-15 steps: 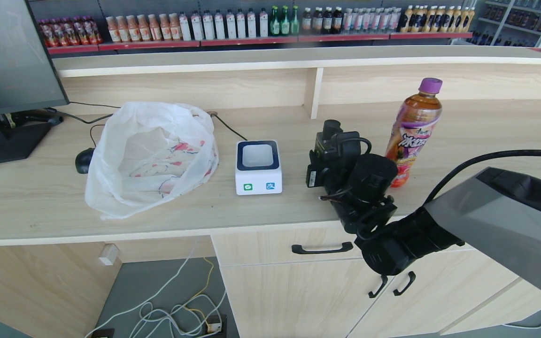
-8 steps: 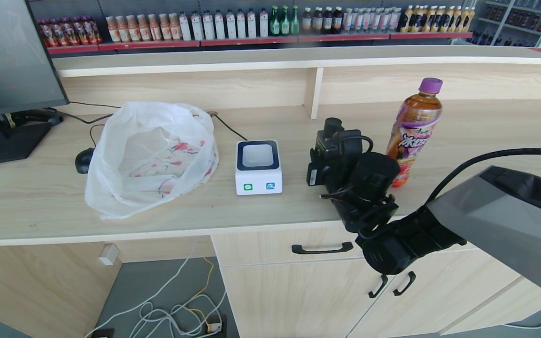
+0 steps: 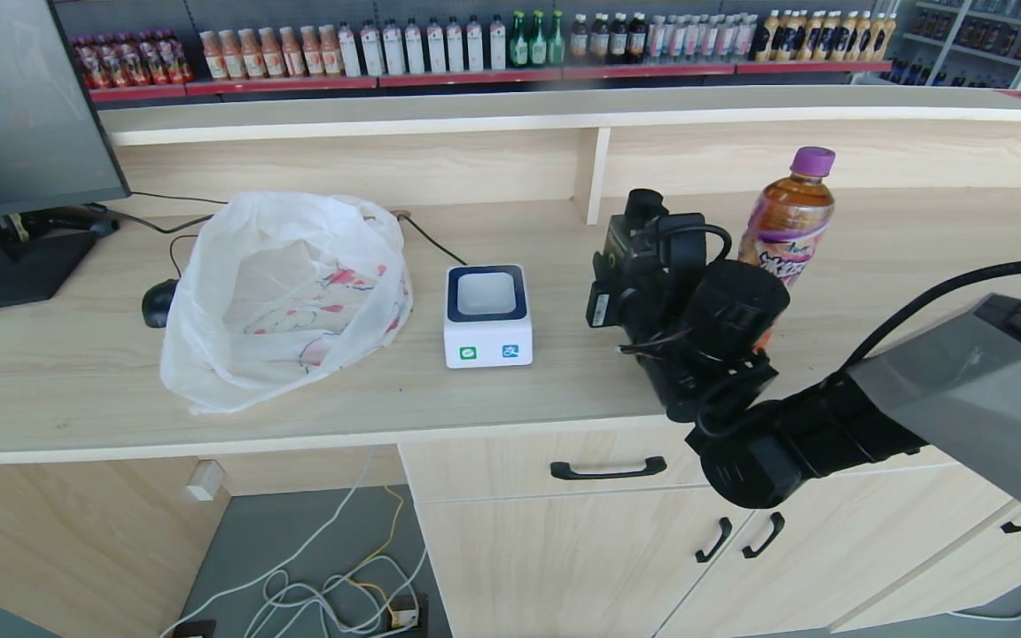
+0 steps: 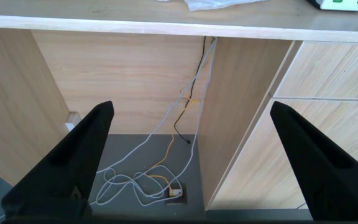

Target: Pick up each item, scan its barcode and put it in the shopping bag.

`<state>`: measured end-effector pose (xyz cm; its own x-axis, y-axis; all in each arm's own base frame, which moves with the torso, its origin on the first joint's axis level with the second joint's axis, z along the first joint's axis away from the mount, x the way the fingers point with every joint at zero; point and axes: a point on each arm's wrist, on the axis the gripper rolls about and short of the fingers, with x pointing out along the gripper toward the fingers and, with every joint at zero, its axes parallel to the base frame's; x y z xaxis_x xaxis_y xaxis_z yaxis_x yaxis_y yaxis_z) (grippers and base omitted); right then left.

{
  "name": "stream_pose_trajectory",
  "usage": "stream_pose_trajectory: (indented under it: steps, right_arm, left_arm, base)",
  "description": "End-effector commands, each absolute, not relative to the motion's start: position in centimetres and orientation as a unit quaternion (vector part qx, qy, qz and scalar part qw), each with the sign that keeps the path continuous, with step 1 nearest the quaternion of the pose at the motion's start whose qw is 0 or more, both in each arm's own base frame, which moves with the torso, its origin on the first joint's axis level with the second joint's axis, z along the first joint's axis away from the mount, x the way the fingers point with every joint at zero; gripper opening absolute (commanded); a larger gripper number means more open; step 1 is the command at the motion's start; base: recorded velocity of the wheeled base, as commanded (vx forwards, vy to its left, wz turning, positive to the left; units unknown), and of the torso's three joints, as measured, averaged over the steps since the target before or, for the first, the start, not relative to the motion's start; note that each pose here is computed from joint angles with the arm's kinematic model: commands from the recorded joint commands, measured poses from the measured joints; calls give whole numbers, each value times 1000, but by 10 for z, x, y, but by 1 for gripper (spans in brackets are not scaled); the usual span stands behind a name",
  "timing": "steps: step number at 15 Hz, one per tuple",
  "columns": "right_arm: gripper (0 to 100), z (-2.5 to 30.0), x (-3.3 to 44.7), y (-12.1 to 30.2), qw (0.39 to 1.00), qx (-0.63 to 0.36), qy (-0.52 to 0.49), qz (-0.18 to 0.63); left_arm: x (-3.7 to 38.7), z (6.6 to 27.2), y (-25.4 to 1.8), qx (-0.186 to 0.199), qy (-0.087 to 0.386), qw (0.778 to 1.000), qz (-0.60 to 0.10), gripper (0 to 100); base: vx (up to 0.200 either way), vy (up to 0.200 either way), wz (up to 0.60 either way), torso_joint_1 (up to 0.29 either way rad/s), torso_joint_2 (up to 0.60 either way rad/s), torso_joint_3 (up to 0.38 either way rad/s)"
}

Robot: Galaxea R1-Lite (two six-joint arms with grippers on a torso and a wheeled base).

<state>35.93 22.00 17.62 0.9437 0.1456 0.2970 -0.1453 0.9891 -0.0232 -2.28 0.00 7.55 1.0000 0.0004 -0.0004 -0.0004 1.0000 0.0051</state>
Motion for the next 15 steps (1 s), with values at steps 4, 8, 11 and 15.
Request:
stream_pose_trajectory:
  steps: [4, 8, 11, 15]
  right_arm:
    - [0, 206, 319, 229, 979, 7, -171, 112]
    - [0, 210, 294, 228, 977, 6, -169, 130]
    - [0, 203, 262, 225, 972, 2, -185, 148]
    - [0, 196, 224, 221, 968, -11, -187, 170]
  left_arm:
    - [-23, 75, 0, 3, 0, 1000, 0, 100]
    - [-23, 75, 0, 2, 0, 1000, 0, 100]
    - [-23, 75, 0, 2, 0, 1000, 1, 100]
    - [-23, 75, 0, 2, 0, 1000, 1, 100]
  base:
    - [0, 0, 0, 0, 0, 0]
    - [0, 0, 0, 0, 0, 0]
    - [0, 0, 0, 0, 0, 0]
    - [0, 0, 0, 0, 0, 0]
